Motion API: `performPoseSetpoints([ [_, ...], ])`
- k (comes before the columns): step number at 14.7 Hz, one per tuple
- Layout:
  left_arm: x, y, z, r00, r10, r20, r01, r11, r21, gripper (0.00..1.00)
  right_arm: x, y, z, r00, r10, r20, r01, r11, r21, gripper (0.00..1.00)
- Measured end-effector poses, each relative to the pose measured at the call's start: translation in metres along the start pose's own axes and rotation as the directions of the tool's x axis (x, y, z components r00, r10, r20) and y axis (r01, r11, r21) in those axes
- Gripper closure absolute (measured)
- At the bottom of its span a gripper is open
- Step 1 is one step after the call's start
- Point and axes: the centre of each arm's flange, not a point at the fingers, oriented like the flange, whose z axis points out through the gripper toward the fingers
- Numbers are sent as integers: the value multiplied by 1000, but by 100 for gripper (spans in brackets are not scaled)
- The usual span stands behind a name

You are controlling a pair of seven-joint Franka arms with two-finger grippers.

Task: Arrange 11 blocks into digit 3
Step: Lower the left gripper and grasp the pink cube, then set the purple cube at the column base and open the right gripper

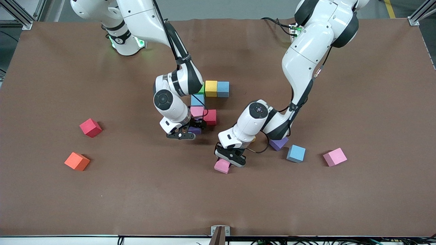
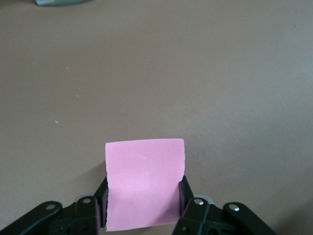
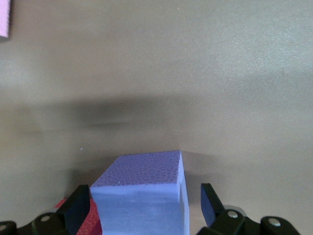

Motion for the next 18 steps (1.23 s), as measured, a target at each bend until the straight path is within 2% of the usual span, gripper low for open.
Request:
performPoseSetpoints([
  [4,11,-25,-9,999,-38,-5,38,999,20,45,-2,-2,0,1000,11,0,-11,1000,1,0],
  [7,15,-28,-19,986,-156,59,153,987,54,45,-1,-7,-3,1000,17,-4,-17,1000,7,0],
  [10,26,-9,-48,941,-308,140,294,949,117,45,0,-11,-6,1000,19,-10,-19,1000,13,0],
  [12,29,6,-69,884,-430,184,401,899,176,45,0,-12,-7,1000,19,-12,-19,1000,15,0],
  [13,30,11,-77,840,-507,191,469,857,214,45,1,-12,-7,1000,19,-13,-18,1000,16,0],
  [15,28,17,-87,711,-682,170,622,724,298,45,1,-13,-9,1000,18,-15,-18,1000,18,0],
  [16,26,20,-89,636,-757,149,689,644,332,45,2,-13,-9,1000,18,-16,-18,1000,19,0],
  [18,22,24,-88,455,-887,78,810,449,378,45,2,-13,-9,1000,19,-17,-18,1000,19,0],
])
